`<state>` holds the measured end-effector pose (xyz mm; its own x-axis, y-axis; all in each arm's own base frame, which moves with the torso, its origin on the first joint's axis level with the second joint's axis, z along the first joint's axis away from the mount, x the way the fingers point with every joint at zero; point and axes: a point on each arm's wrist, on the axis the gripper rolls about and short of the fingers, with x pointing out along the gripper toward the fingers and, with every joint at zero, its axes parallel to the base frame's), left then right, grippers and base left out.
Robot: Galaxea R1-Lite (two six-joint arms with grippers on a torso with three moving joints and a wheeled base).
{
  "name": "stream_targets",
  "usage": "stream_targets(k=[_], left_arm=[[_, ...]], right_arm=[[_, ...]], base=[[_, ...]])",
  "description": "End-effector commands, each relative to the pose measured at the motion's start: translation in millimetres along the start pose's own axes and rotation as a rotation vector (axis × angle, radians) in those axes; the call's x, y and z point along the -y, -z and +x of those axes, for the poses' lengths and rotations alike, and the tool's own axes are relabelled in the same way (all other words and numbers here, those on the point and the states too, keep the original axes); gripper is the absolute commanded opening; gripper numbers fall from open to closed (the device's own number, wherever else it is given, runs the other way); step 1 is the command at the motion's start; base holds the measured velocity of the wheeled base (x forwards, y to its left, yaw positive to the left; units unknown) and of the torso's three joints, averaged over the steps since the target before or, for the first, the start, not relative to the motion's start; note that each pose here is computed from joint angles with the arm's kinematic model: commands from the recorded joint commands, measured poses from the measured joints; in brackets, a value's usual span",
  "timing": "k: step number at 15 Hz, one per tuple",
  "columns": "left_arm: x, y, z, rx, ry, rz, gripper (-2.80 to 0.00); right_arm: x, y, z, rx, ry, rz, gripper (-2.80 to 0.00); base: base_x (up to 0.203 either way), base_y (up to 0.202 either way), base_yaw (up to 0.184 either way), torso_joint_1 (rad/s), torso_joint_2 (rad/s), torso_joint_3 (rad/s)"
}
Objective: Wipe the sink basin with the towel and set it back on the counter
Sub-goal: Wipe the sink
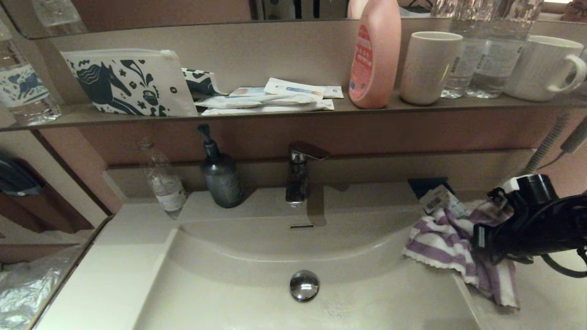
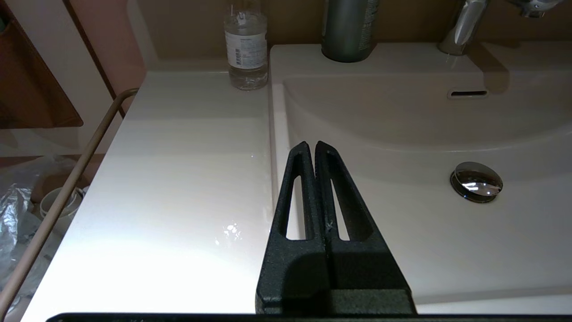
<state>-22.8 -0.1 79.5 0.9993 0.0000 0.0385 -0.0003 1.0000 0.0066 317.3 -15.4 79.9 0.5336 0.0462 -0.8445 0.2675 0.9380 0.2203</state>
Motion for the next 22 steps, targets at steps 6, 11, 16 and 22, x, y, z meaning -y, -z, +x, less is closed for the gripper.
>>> stream_targets(k=[6, 11, 16, 22], left_arm=[[0.0, -0.1, 0.1, 0.000, 0.000, 0.000, -2.80], [0.0, -0.1, 0.1, 0.000, 0.000, 0.000, -2.80], [0.0, -0.1, 0.1, 0.000, 0.000, 0.000, -2.80], [0.0, -0.1, 0.1, 0.000, 0.000, 0.000, -2.80]], right_arm=[[-25.9, -21.5, 6.3, 0.069, 0.012, 0.025, -2.80], [-23.1, 0.1, -26.8, -0.082, 0.065, 0.008, -2.80], [-9.7, 42.9, -65.3, -0.219, 0.129, -0.054, -2.80], [8.9, 107.6, -93.0, -0.285, 0.194, -0.143, -2.80]], base=[[0.000, 0.000, 0.000, 0.000, 0.00, 0.000], [0.000, 0.000, 0.000, 0.000, 0.00, 0.000], [0.000, 0.000, 0.000, 0.000, 0.00, 0.000], [0.000, 0.000, 0.000, 0.000, 0.00, 0.000]])
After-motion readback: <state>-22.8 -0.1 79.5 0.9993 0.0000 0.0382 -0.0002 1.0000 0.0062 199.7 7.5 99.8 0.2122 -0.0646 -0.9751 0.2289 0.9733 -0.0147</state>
